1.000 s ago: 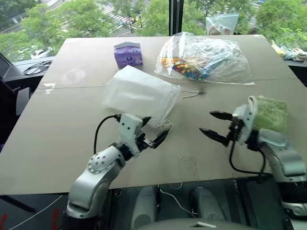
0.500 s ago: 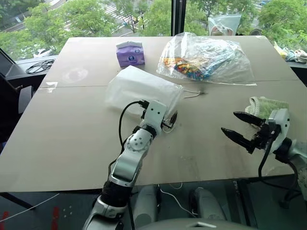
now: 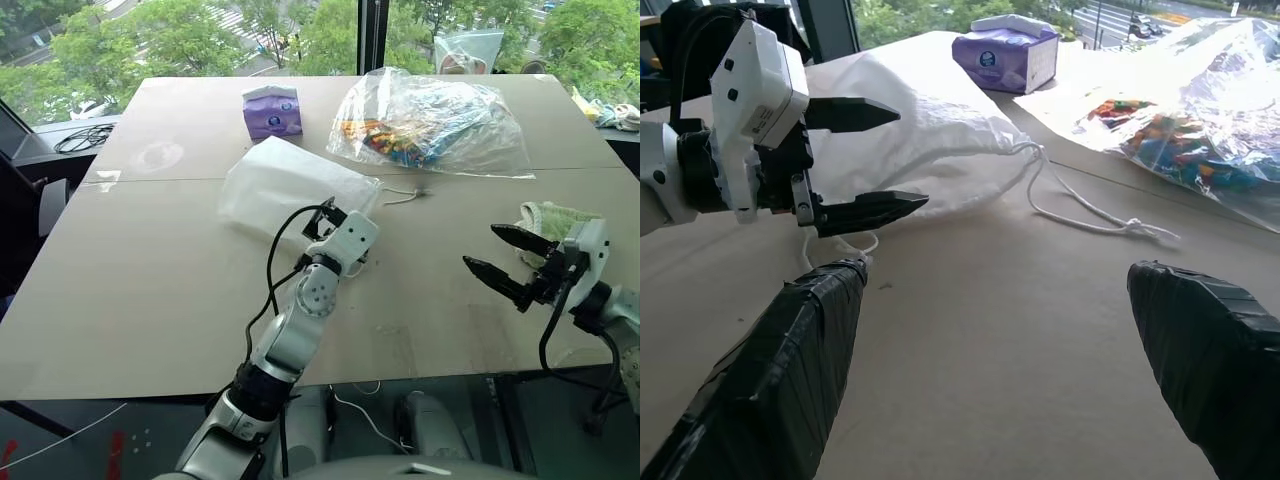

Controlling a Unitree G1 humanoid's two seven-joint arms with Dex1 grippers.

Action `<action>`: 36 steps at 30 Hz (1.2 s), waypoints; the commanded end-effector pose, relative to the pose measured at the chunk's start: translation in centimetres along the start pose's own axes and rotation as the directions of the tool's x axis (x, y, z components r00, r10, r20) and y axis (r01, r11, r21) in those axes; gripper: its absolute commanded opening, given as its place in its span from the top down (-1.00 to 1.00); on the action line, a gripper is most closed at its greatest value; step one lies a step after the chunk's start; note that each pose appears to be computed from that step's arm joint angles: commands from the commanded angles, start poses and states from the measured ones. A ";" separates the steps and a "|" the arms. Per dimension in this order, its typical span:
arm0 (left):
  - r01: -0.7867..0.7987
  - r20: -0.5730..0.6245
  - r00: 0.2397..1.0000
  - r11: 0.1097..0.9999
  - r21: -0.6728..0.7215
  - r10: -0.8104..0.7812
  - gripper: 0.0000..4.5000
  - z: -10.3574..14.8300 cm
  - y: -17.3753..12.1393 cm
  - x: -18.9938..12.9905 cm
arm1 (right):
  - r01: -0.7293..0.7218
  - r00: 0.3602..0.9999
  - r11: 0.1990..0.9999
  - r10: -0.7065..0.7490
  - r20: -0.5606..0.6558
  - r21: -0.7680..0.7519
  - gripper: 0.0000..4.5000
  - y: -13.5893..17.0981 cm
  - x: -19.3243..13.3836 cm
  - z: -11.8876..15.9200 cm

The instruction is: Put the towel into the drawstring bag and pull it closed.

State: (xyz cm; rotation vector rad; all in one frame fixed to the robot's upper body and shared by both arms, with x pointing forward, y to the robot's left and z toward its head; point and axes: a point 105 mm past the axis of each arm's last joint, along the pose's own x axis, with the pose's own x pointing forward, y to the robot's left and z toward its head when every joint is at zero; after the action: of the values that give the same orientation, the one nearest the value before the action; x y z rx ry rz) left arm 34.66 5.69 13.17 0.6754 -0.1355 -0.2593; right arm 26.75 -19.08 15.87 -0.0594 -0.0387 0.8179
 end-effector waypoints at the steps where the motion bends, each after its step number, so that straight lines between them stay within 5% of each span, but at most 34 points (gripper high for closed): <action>1: -0.032 0.015 0.999 0.999 0.019 0.032 -1.00 0.7 0.3 0.0 | 0.024 0.999 0.998 -0.022 0.035 -0.060 -0.98 -0.6 -0.3 1.5; 3: -0.037 -0.004 0.999 0.999 0.020 0.037 -1.00 0.2 0.4 0.1 | 0.025 0.999 0.998 -0.023 0.036 -0.062 -0.98 -0.7 -0.3 1.6; 6: -0.038 -0.017 0.999 0.999 0.016 0.038 -0.62 -0.1 0.4 0.2 | 0.012 0.999 0.999 -0.010 0.047 -0.048 -1.00 -0.7 -0.2 1.6; 14: -0.049 -0.045 0.998 0.999 0.018 0.049 0.98 -0.8 0.8 0.6 | -0.038 0.997 0.999 0.039 0.066 -0.023 -1.00 -0.3 -0.1 1.8; 25: -0.141 0.007 0.990 0.990 0.016 0.140 0.98 0.1 2.5 0.5 | -0.008 1.000 0.999 0.009 0.023 -0.045 -1.00 -0.9 -0.6 1.3; 30: -0.196 0.031 0.980 0.980 -0.038 0.198 0.98 0.9 4.3 0.9 | 0.299 0.946 0.923 -0.320 -0.050 -0.243 -1.00 -5.4 -1.9 0.5; 33: -0.206 0.040 0.977 0.978 -0.044 0.207 0.98 1.5 5.3 1.1 | 0.363 0.872 0.833 -0.461 -0.162 -0.418 -1.00 -8.0 -3.6 -0.1; 36: -0.208 0.039 0.977 0.977 -0.054 0.210 0.98 1.8 5.8 1.3 | 0.394 0.827 0.809 -0.520 -0.216 -0.436 -1.00 -8.9 -4.4 -1.0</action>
State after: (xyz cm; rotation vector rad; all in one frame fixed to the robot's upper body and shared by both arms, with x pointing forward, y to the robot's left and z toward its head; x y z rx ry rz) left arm 36.97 9.01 15.99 0.6232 -0.1672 -0.0772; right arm 30.23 -27.88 14.87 -0.5143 0.1120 0.3252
